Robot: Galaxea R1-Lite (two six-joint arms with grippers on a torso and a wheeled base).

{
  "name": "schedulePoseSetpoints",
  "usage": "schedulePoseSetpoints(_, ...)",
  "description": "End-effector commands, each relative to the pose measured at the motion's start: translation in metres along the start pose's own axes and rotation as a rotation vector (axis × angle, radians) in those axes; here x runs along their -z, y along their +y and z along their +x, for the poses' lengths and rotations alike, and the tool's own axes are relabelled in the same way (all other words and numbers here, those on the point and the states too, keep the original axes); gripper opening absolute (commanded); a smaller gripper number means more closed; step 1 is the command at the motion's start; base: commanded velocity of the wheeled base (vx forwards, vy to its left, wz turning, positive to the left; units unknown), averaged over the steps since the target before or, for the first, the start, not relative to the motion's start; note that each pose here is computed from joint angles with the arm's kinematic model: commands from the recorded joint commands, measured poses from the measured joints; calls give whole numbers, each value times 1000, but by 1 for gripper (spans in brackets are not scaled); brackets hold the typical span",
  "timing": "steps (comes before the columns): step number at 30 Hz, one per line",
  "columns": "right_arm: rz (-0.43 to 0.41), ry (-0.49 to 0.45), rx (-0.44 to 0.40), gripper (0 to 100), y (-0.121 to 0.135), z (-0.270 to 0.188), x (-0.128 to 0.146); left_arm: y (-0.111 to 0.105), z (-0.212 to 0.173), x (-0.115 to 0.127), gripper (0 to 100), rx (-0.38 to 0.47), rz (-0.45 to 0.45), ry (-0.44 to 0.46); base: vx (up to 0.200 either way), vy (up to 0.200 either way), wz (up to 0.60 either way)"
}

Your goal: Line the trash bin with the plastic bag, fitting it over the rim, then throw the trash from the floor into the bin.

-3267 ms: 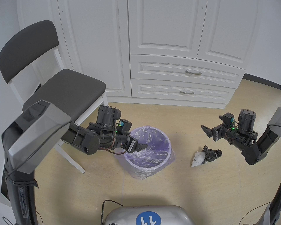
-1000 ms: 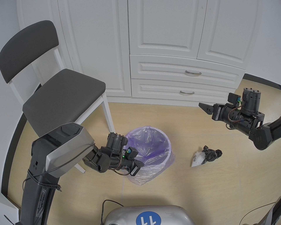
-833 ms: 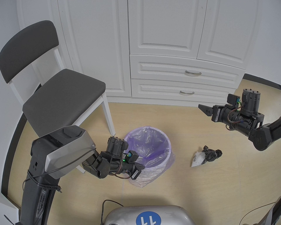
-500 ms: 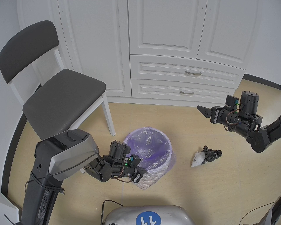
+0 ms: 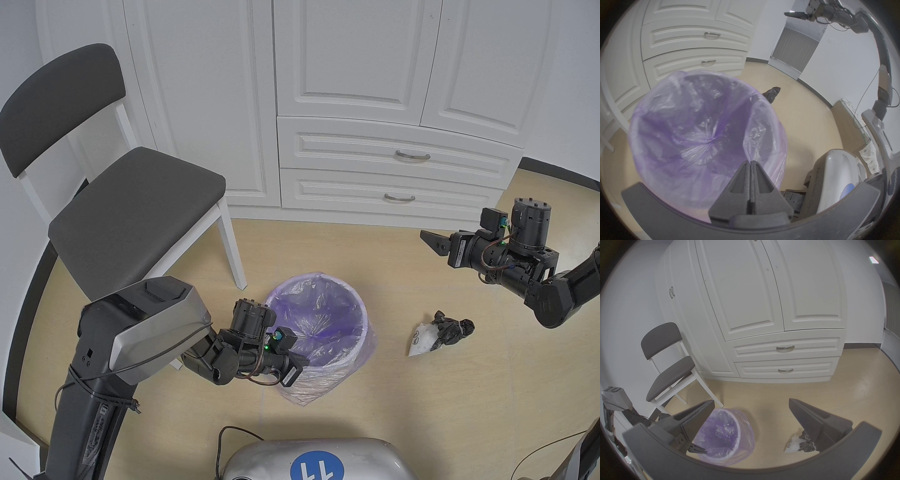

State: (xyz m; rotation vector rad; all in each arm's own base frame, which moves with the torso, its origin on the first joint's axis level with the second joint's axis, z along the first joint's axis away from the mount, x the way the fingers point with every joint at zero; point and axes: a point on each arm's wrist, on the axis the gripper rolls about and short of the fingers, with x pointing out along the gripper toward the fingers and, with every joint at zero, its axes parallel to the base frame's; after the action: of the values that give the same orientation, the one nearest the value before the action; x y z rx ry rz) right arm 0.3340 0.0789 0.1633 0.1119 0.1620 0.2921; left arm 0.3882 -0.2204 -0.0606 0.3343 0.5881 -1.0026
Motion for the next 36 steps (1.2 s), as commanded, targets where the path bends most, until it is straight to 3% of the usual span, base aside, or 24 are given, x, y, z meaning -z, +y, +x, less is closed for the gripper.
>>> schedulePoseSetpoints(1,0,1,-2,100,0,1,0,-1,-6,-2,0,-1,-2,-2,0,0,0)
schedulePoseSetpoints(15,-21,23,-5,100,1,0,7,-11,2,5,0,60,-23,77,0,0,0)
schedulePoseSetpoints(19,-26,28,-6,100,1,-1,8,-11,1,4,0,60,-19,74,0,0,0)
schedulePoseSetpoints(26,-48,35,-4,100,1,-3,10,-13,-6,4,0,58,65,49,0,0,0)
schedulePoseSetpoints(30,-50,35,-6,100,1,-3,10,-11,-14,-1,0,30,81,0,0,0,0)
schedulePoseSetpoints(36,-51,38,-4,100,1,-3,10,-18,-25,5,0,26,84,-6,0,0,0)
